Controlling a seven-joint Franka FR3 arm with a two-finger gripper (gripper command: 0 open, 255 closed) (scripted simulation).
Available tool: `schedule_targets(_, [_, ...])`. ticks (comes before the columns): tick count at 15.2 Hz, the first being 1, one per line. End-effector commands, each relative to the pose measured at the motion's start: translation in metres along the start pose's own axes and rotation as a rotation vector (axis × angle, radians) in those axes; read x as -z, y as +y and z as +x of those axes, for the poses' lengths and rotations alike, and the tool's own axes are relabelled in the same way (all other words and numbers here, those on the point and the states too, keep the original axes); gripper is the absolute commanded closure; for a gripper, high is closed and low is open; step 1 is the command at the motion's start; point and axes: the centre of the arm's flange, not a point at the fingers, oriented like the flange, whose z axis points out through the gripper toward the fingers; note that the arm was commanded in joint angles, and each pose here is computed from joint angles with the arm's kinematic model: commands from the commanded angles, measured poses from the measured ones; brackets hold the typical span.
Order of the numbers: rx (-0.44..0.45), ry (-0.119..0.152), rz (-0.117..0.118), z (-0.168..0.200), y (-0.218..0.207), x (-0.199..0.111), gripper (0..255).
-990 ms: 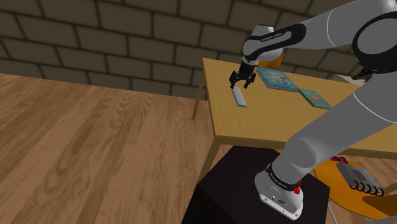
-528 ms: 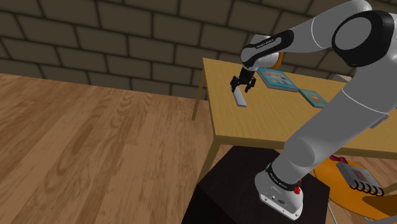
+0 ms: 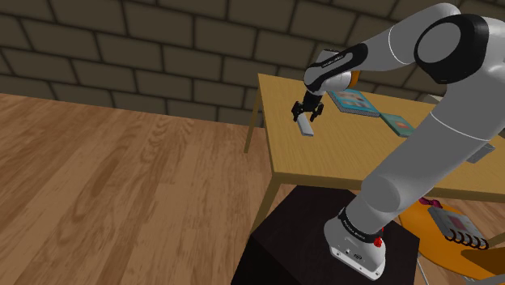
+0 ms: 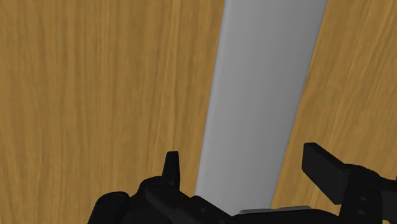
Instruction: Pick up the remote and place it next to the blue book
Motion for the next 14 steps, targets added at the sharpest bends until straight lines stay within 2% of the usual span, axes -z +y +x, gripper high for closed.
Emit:
schedule_targets(1, [0.0, 0.0, 0.0, 0.0, -0.0001, -0.0002, 0])
schedule_targets(3, [0.0, 0.0, 0.0, 0.0, -0.0001, -0.0001, 0])
schedule_targets(4, [0.0, 0.0, 0.0, 0.0, -0.0001, -0.0001, 255])
schedule_targets(14, [0.0, 0.0, 0.0, 0.0, 0.0, 0.0051, 255])
